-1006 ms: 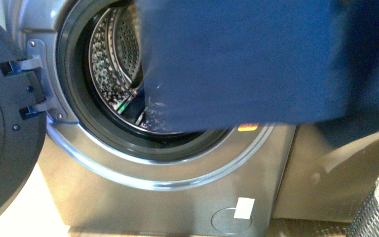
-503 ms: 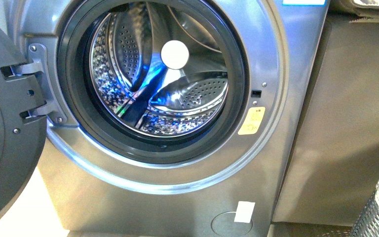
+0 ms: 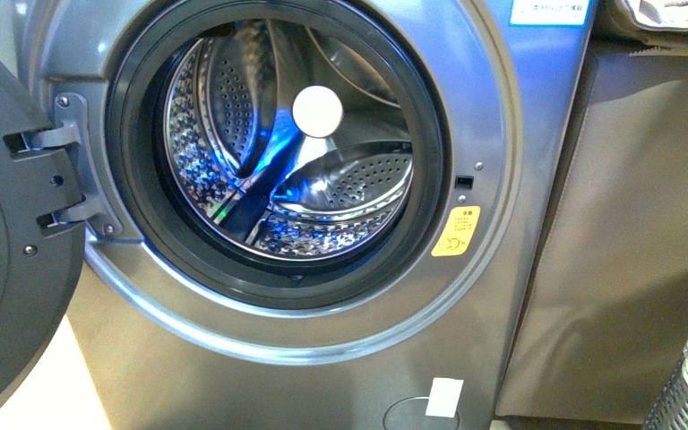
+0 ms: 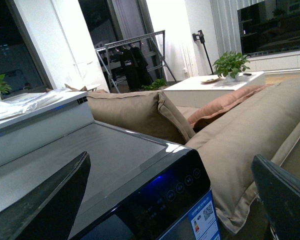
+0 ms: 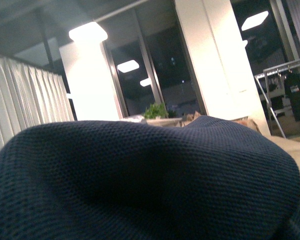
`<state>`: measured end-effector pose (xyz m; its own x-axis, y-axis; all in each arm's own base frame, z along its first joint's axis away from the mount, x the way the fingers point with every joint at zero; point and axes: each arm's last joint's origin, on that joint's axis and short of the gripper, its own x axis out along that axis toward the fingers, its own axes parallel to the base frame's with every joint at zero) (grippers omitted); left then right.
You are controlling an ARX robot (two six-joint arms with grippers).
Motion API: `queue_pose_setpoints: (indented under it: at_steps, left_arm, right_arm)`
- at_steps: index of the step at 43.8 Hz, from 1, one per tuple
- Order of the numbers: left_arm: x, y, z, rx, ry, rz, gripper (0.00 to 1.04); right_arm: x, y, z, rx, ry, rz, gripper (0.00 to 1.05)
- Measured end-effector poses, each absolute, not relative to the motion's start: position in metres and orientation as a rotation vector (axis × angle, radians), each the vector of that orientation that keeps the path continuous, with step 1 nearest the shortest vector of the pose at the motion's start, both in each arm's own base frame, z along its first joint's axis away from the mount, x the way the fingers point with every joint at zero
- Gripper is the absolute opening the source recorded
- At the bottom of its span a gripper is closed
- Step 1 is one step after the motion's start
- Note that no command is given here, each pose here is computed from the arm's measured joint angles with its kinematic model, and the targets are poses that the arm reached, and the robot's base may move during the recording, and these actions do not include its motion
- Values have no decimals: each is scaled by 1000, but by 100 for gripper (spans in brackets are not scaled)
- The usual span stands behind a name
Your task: Collect clothes from washing machine
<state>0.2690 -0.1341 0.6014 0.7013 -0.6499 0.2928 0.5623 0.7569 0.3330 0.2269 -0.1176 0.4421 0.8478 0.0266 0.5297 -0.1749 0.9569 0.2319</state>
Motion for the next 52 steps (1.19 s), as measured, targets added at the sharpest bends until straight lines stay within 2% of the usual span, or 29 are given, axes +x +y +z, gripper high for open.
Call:
queue_pose_setpoints:
  at_steps: [8,12,19,31,35,40,44,49,52]
  left_arm:
    - [269,-134,601,226,-411,-681,98]
    - [269,-134,601,226,-411,-681,98]
    - [269,-134,602,226,-412,-680,98]
    - [269,-134,602,226,-413,-680,98]
    - [259,-124,585,120,-158,-356,85]
    - [235,-95,556,17,-121,-65,67]
    - [205,-69,524,-28,-163,-12,53]
    - [174,-43,440,-35,-163,6,26]
    - [174,-38,397,-19,-115,1,13]
  right_arm:
    - [238,-127,403,272,-463,22,4]
    - [264,-135,401,250,-503,-34,4]
    - [289,-147,374,243,-414,-85,4]
    - [286,-155,358,201,-347,-121,4]
    - [254,-164,333,198,-285,-83,4]
    - [214,-182,311,209,-262,-149,4]
    - [200,-194,303,221,-269,-226,4]
    - [197,-200,287,243,-231,-227,4]
    - [200,-202,277,261,-201,-233,4]
